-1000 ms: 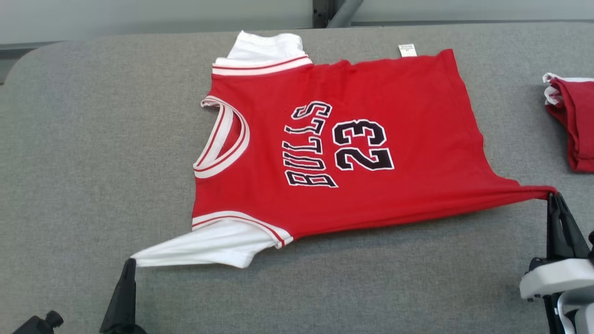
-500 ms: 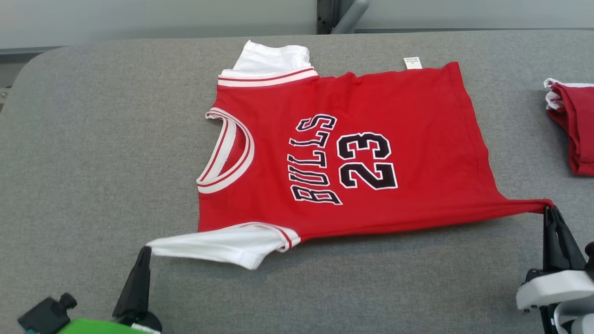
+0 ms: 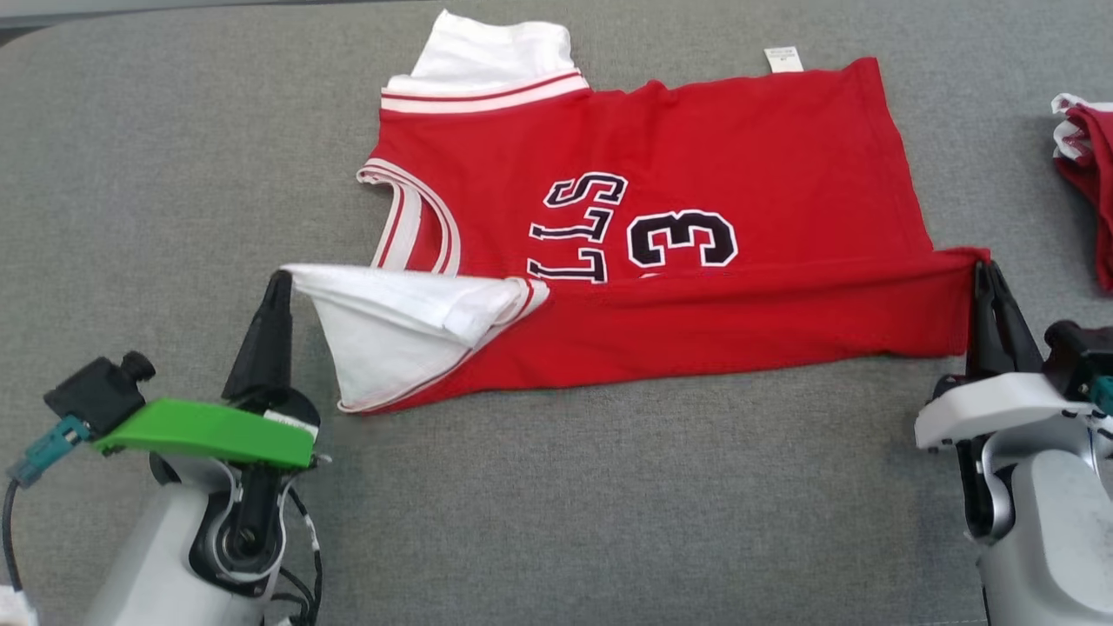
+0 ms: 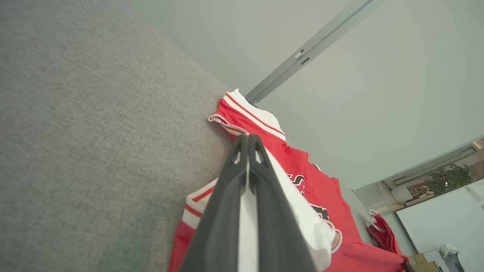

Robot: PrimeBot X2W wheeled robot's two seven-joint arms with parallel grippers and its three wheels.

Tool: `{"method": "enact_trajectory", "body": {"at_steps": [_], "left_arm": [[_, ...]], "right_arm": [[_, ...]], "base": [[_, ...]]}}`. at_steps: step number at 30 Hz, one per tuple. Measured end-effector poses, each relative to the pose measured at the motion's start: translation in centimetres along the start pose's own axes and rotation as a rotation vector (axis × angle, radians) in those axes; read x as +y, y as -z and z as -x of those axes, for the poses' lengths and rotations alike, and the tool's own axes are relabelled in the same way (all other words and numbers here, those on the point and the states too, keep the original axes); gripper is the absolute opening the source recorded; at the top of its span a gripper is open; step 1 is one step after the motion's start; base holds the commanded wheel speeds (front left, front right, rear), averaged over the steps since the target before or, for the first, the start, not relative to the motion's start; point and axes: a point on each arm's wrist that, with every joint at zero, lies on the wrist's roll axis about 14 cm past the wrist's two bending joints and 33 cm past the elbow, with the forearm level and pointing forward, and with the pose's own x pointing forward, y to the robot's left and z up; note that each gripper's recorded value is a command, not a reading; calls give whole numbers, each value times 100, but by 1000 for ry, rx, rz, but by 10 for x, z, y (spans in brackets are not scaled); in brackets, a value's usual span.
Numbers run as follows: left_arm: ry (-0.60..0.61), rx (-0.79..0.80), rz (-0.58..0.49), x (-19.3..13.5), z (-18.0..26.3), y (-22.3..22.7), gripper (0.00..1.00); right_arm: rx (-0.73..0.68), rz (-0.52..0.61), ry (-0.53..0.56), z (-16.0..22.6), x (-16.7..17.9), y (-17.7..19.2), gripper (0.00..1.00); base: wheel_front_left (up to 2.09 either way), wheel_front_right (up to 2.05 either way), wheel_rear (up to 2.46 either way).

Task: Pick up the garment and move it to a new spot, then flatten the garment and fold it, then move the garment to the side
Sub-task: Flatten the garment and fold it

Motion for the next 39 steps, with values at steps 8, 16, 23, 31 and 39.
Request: {"method": "enact_trajectory", "body": {"at_steps": [8,16,23,31,39], "left_arm": [[19,63,-77,8,-43,11,0],[-22,154,-119,34,-56,38,95],[-24,95,-126,32,-51,18,100],[5,98,-59,13,-1,28,100],[15,239,-26,7,39,58,100]], "right_arm": [[15,12,-3,-36,6,9,0],[111,6,19,-49,4,46,89],[34,-16,64,-45,-9,20,100],[39,-68,94,-5,-19,20,100],[84,-170,59,16,-1,32,100]], "base": [[0,0,0],[0,0,0],[0,0,0],[0,0,0],[0,0,0]]}}
